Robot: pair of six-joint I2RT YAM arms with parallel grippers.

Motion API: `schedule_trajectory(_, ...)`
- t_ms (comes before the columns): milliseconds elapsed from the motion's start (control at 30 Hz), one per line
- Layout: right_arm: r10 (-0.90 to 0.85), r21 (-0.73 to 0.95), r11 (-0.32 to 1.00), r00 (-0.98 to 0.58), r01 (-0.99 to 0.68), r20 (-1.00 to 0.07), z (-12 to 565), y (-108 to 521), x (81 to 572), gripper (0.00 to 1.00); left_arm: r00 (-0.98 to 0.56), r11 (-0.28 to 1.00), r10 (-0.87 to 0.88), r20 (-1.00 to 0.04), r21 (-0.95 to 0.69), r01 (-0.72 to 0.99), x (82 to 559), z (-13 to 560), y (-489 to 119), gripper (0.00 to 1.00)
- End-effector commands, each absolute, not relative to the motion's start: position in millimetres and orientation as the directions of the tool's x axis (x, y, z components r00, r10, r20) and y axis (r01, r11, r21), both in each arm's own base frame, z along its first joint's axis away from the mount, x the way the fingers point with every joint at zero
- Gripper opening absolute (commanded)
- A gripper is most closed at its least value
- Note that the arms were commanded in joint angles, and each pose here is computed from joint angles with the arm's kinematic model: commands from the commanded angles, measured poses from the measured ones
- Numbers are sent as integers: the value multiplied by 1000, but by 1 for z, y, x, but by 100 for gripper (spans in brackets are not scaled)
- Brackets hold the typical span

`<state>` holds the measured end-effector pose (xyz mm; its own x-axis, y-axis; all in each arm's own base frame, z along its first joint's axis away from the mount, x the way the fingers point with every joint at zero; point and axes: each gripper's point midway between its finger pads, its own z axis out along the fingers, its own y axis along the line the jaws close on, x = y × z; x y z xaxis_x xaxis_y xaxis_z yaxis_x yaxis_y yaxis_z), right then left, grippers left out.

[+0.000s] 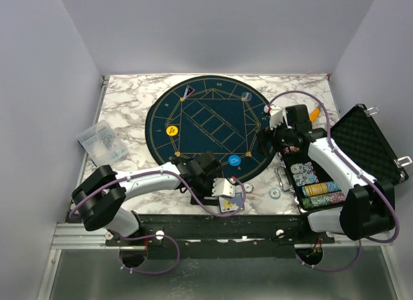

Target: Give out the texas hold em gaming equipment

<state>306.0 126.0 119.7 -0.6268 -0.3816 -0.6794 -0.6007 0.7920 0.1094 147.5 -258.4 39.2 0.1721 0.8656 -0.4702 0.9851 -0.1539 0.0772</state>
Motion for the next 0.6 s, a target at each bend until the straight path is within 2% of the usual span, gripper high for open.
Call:
schedule_trajectory(0,-377,114,799,-639,-591,-670,114,123,304,93,217,-205,880,-423,74,976,139,26,-254,75)
schedule_trajectory(200,-378,113,799,-639,-591,-670,114,122,303,93,231,-232,883,-409,49,972,132,18,-254,64)
schedule_trajectory(567,-378,113,800,-641,-590,-668,114,122,303,93,232,-244,905,-356,11,970,123,0,-243,55)
